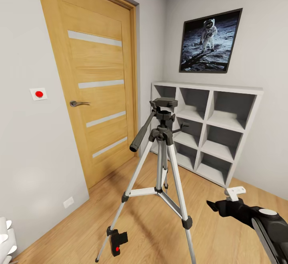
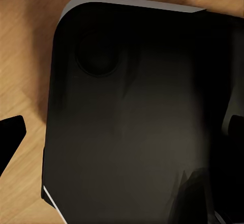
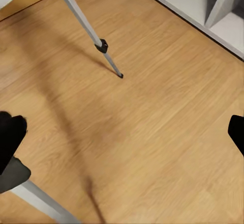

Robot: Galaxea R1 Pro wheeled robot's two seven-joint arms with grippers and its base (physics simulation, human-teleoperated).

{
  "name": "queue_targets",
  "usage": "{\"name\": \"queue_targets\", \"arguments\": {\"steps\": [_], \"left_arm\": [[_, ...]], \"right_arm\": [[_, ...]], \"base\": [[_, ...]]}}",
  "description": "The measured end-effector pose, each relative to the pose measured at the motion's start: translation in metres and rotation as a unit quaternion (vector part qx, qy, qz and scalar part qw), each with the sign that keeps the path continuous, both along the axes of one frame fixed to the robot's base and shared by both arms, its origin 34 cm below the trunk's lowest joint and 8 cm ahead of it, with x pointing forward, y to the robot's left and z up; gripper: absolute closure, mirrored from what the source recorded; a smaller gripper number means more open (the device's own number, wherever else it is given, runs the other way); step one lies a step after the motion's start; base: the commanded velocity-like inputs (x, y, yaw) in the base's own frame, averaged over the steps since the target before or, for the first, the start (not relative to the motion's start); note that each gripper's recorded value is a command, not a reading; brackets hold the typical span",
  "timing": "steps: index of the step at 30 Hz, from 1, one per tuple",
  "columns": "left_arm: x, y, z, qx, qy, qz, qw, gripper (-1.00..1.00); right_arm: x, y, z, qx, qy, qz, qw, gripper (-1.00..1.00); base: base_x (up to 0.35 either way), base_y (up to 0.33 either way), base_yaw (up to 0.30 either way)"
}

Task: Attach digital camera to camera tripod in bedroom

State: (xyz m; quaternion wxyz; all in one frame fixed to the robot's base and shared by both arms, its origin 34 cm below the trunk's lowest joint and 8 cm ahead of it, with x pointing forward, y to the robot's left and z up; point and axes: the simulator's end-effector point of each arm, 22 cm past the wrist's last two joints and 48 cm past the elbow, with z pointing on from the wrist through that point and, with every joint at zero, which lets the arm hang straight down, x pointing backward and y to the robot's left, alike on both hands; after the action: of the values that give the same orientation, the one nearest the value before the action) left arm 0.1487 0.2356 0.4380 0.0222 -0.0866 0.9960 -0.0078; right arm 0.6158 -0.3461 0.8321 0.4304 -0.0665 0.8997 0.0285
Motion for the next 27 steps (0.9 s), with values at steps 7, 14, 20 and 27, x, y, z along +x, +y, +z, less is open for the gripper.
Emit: {"name": "queue_targets", "arguments": {"steps": [7,14,20,27], "left_arm": [[0.000,0.000,0.000,0.000,0.000,0.000,1.0000,-1.00],[0.000,0.000,0.000,0.000,0.000,0.000,1.0000,-1.00],[0.000,0.000,0.000,0.000,0.000,0.000,1.0000,-1.00],[0.000,0.000,0.000,0.000,0.000,0.000,1.0000,-1.00]], "right_arm": [[0.000,0.006,0.000,0.008,0.000,0.008,0.9999,-1.00],[0.000,0.007,0.000,0.009,-0.001,0.010,0.9999,-1.00],[0.002,0.008,0.003,0.008,-0.008,0.012,0.9999,-1.00],[0.004,0.013,0.008,0.012,-0.021,0.025,0.9994,-1.00]], "base": [[0.000,0.000,0.000],[0.000,0.000,0.000],[0.000,0.000,0.000],[0.000,0.000,0.000]]}}
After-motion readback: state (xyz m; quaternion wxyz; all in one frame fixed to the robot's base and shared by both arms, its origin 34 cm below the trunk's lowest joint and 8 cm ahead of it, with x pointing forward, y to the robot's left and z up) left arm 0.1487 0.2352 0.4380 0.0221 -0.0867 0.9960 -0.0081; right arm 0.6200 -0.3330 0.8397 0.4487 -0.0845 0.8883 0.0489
